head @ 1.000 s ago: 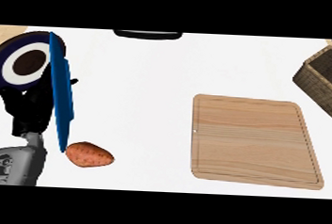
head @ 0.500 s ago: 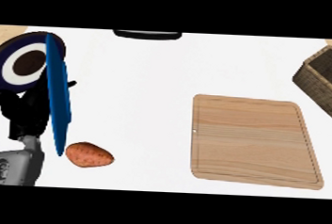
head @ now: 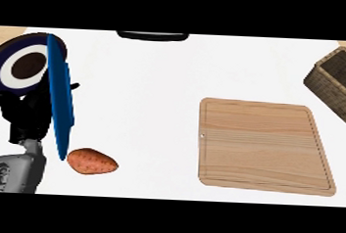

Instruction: Pick the cupcake from the cutting board and place it in the basket

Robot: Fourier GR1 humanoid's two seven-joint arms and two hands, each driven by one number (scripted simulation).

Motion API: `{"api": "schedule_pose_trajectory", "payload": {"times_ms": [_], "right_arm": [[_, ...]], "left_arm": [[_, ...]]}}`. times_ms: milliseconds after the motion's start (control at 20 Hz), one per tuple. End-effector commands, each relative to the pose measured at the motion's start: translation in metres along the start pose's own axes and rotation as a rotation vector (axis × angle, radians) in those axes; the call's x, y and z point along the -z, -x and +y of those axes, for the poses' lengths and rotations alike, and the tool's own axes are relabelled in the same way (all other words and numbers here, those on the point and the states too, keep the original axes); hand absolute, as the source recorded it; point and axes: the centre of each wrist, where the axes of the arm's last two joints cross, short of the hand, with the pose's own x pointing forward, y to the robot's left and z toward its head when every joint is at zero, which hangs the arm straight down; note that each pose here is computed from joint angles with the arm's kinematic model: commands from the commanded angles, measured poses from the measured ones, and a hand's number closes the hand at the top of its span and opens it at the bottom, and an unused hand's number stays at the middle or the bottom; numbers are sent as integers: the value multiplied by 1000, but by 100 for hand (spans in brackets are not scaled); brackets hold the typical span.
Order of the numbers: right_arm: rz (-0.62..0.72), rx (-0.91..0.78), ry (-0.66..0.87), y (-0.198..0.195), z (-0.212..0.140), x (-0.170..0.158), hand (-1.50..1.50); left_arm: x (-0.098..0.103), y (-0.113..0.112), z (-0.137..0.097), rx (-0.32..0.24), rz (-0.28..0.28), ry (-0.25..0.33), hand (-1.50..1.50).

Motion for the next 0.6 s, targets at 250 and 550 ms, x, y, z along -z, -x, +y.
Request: {"api": "schedule_pose_trajectory", "payload": {"times_ms": [250, 550], "right_arm": [[-185, -389, 95, 11, -33, 18, 150], [-151, -380, 96, 23, -23, 21, 150]], "left_arm": [[0, -6, -7, -15, -6, 11, 0], [5, -8, 11, -19, -6, 21, 0]]}}
